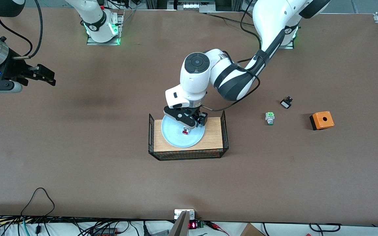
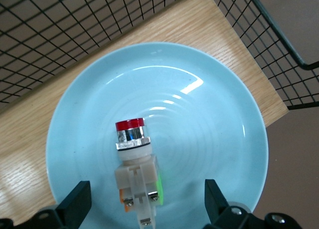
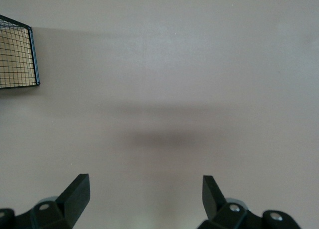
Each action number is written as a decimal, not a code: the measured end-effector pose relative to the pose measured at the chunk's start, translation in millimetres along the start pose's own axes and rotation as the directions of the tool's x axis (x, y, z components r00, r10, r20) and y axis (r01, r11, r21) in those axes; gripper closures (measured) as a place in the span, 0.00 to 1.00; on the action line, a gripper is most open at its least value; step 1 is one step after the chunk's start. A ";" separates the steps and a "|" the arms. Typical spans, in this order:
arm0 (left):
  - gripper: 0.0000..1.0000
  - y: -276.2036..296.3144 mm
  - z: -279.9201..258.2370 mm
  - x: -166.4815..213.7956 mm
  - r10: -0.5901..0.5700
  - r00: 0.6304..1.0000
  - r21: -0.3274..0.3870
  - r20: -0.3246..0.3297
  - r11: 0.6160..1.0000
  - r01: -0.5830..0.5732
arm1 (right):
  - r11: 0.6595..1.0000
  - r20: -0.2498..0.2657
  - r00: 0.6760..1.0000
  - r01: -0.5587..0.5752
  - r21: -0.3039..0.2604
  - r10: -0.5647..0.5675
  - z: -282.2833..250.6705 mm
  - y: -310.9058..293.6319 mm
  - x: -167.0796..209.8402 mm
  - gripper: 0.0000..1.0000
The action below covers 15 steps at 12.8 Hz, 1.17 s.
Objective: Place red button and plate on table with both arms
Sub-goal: 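Move the left gripper over the plate toward the red button, then grasp the red button on the plate with the left gripper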
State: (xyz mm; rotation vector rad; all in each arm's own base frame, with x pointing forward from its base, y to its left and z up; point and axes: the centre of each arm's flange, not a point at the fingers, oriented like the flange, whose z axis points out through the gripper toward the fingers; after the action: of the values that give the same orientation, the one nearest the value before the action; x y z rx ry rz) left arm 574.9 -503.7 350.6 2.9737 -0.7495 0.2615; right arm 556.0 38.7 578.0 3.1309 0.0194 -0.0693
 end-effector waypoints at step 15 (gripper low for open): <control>0.67 -70.3 -89.4 14.7 -0.133 0.991 0.035 0.012 0.991 0.132 | 1.000 0.000 1.000 0.002 0.000 -0.002 0.2 -0.9 0.0 0.00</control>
State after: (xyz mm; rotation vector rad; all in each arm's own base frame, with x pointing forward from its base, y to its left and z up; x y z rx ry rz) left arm 607.8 -439.5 439.8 3.0440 -0.5508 0.2484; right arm 556.0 39.6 577.7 3.1308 0.0219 -0.0696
